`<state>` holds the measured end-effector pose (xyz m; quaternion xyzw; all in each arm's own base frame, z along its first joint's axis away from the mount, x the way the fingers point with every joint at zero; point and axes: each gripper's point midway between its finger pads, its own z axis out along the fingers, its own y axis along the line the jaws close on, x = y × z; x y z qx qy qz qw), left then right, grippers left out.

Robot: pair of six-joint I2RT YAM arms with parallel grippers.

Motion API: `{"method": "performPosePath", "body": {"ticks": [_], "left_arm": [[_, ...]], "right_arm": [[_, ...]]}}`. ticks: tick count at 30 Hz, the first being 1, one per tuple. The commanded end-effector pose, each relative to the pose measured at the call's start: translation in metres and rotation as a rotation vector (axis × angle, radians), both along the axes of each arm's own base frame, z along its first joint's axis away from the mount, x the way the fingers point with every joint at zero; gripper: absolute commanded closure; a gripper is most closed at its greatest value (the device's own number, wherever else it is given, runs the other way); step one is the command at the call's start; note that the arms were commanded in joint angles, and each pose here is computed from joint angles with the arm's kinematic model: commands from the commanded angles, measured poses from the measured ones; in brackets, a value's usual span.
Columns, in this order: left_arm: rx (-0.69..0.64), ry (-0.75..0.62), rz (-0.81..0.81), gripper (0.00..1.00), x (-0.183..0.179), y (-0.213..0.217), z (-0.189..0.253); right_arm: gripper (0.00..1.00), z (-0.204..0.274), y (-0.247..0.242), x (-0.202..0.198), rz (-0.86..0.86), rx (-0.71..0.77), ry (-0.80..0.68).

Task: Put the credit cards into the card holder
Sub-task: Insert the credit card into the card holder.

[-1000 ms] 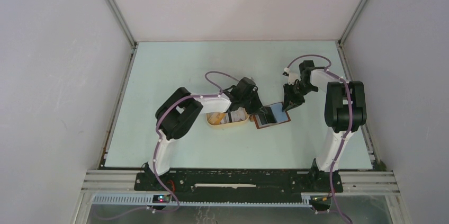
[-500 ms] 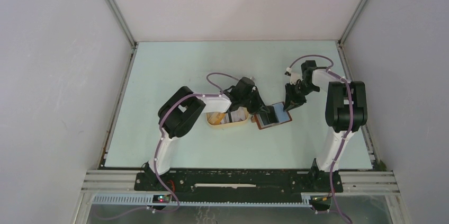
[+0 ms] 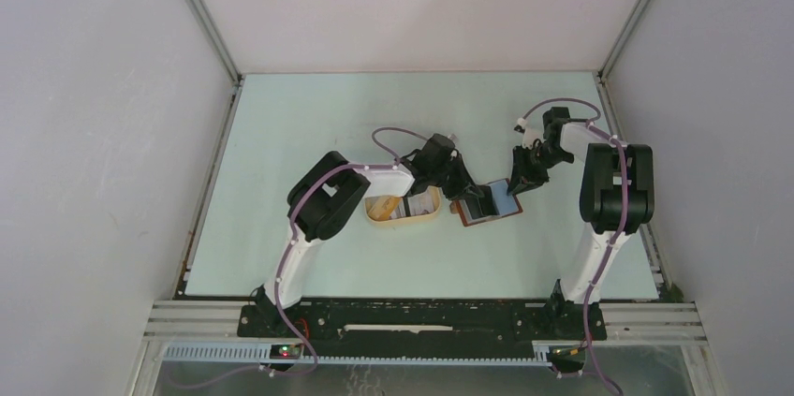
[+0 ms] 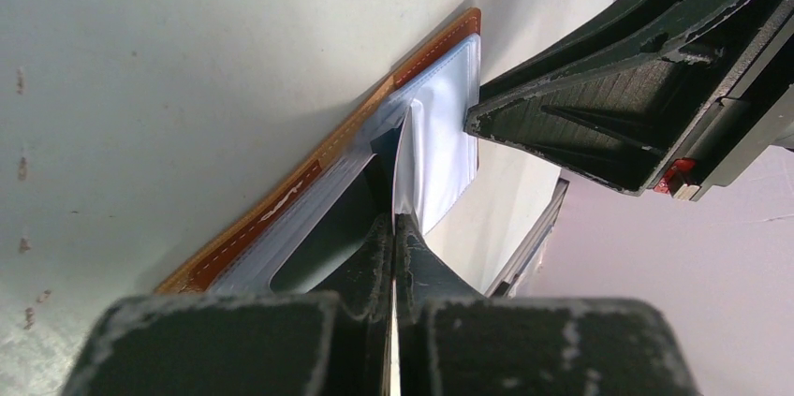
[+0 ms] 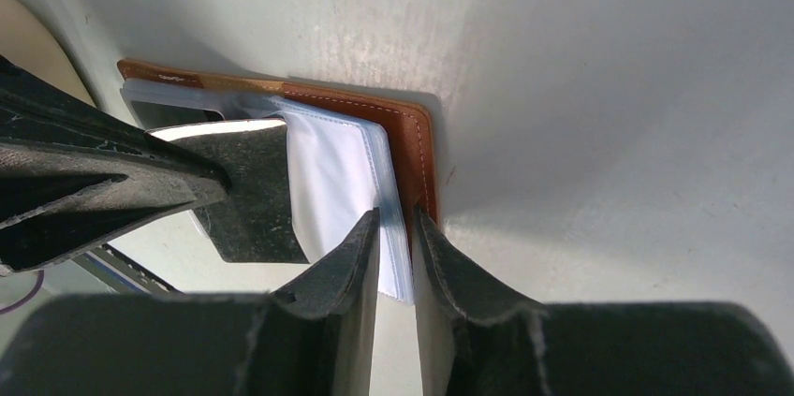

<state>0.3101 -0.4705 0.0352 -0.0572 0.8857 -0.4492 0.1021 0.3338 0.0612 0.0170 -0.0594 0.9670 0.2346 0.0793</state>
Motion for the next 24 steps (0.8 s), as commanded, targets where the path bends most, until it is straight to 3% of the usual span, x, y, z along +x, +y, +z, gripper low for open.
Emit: {"method": "performPosePath", "body": {"ticks": [1,8,24], "left_arm": [[0.016,0.045,-0.007,1.0,-0.01,-0.002,-0.005],[0.06,0.101,0.012,1.0,-0.023,0.011,-0.01],[0.004,0.094,0.039,1.0,-0.026,0.013,0.001]], "right_arm": [[0.72,-0.009,-0.01,0.004,-0.014,-0.048,-0.02],[0.72,-0.009,-0.01,0.004,-0.016,-0.048,-0.02],[0.71,-0.01,-0.008,0.005,-0.009,-0.052,-0.022]]}}
